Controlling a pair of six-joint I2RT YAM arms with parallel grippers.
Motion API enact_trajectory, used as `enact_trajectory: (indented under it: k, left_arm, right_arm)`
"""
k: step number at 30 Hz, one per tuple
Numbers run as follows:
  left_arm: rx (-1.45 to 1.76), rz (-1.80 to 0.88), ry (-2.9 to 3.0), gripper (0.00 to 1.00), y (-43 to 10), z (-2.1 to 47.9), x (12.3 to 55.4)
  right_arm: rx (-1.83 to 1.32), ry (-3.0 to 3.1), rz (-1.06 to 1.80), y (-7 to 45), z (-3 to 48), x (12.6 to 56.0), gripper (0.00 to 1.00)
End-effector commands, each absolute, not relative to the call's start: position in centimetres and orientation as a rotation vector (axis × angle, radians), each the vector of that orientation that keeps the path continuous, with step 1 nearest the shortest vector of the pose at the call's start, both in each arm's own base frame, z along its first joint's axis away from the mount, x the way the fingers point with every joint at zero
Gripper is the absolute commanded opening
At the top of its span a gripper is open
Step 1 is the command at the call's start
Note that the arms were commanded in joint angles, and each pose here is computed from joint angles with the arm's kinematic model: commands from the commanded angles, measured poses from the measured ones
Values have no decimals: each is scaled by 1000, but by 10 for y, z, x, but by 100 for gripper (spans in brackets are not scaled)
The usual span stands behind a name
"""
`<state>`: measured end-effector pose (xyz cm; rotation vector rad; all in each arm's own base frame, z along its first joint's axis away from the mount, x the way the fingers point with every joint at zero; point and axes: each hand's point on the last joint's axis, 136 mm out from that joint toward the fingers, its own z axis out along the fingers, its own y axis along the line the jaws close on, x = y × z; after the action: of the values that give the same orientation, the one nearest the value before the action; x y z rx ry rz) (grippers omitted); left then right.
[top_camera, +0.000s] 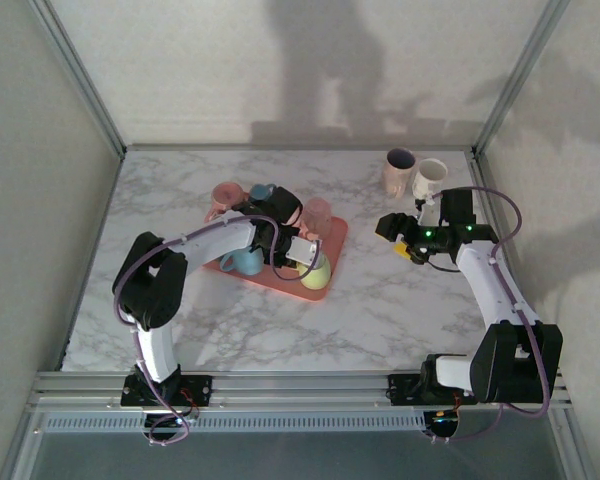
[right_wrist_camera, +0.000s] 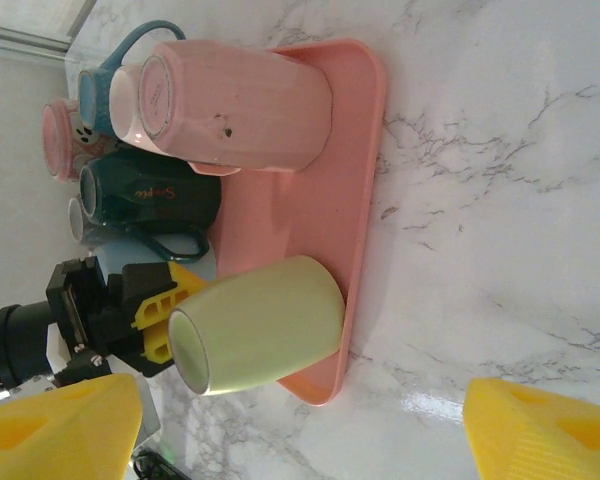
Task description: Turn the mug right side up
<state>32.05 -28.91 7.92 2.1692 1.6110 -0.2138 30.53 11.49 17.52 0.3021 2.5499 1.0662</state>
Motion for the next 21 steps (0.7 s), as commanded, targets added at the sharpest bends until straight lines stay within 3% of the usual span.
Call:
enact_trajectory:
  k: [1, 10, 21]
  left_arm:
    - [2111, -316, 1695, 13, -298, 80, 304]
    - [1664, -383, 2025, 1, -305, 100, 325]
    - [1161, -589, 2107, 0, -292, 164, 337]
  right_arm:
    - [307, 2529, 1087, 115, 180, 304, 84]
    - [312, 2539, 1084, 114, 178, 298, 84]
    - [267, 2519, 1102, 116, 187, 291, 84]
